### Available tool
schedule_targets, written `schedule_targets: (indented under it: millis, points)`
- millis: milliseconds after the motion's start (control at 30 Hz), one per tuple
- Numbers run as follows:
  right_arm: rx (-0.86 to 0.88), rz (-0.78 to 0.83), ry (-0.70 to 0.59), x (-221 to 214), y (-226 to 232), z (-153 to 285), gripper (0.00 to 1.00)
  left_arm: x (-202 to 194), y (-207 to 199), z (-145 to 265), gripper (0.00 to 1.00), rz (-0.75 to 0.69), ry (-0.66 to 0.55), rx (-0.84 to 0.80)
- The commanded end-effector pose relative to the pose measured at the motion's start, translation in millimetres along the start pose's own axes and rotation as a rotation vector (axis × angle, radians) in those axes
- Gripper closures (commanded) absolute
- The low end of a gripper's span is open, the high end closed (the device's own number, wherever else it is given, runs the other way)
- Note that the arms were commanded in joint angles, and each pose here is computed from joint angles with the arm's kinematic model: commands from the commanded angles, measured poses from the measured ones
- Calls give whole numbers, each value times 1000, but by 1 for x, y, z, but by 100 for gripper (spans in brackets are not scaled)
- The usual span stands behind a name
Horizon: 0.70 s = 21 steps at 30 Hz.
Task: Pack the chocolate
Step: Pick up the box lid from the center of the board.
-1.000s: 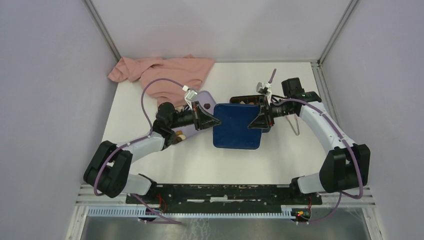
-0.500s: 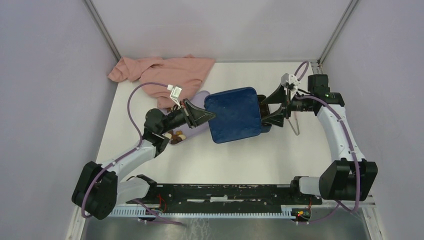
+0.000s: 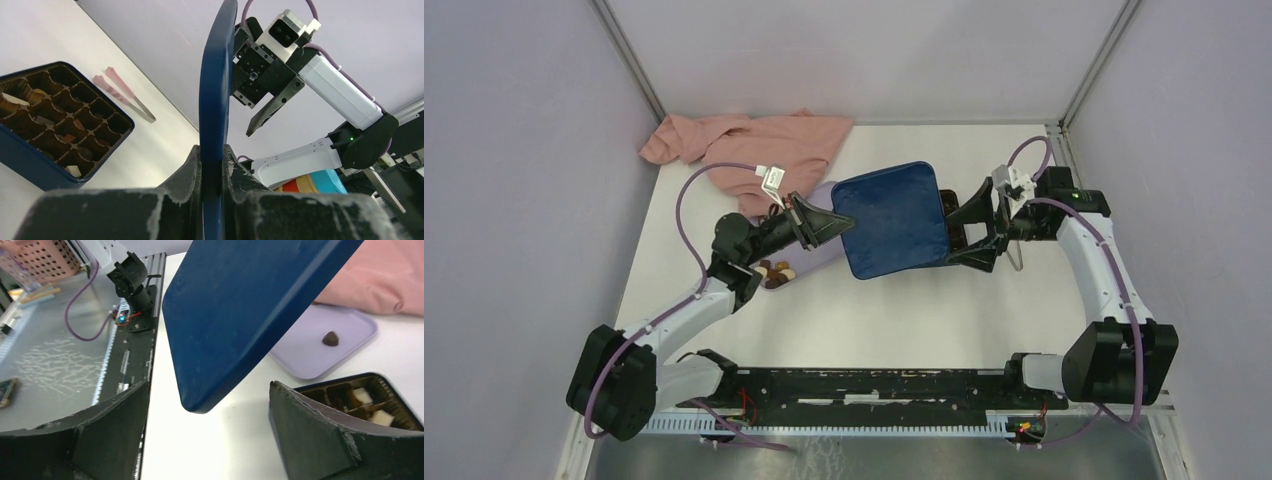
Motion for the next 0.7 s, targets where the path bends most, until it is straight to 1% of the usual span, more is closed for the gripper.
schedule_targets:
  millis: [0, 33, 67, 267, 333, 400, 467, 533, 600, 667]
  points:
    - [15, -105, -31, 8, -9, -3, 6, 11, -20, -16, 98, -11, -15, -93]
    - [14, -99, -25, 10, -11, -2, 6, 9, -20, -19, 98, -13, -9, -93]
    - [11, -99, -8, 13, -16, -2, 2, 8, -20, -22, 98, -14, -1, -93]
    - [-75, -83, 160, 35, -48, 11, 2, 6, -14, -26, 98, -33, 6, -51]
    - [-166, -72, 222, 34, -57, 15, 2, 6, -11, -27, 98, -36, 5, -34]
    - [-330, -13, 277, 36, -65, 21, 2, 7, -9, -28, 98, -34, 3, -25]
    - [-445, 130, 276, 44, -65, 26, 2, 7, -8, -30, 98, -32, 1, -22]
    - [-506, 195, 227, 60, -54, 27, 2, 9, -8, -32, 98, -33, -1, -26]
    - [-468, 170, 158, 69, -46, 21, 2, 10, -9, -33, 98, -33, 1, -33]
    - [-393, 85, 90, 66, -40, 14, 2, 11, -11, -35, 98, -36, 5, -46]
Point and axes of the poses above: each gripper's point midway between its finger pads, its own z axis back along the fingers, its own y axis along the line the jaws close on, x = y × z, the point moved 8 cm from there along z, back along the fingers, and after that the axes turned 11 degrees about z, right-handed, at the moved point
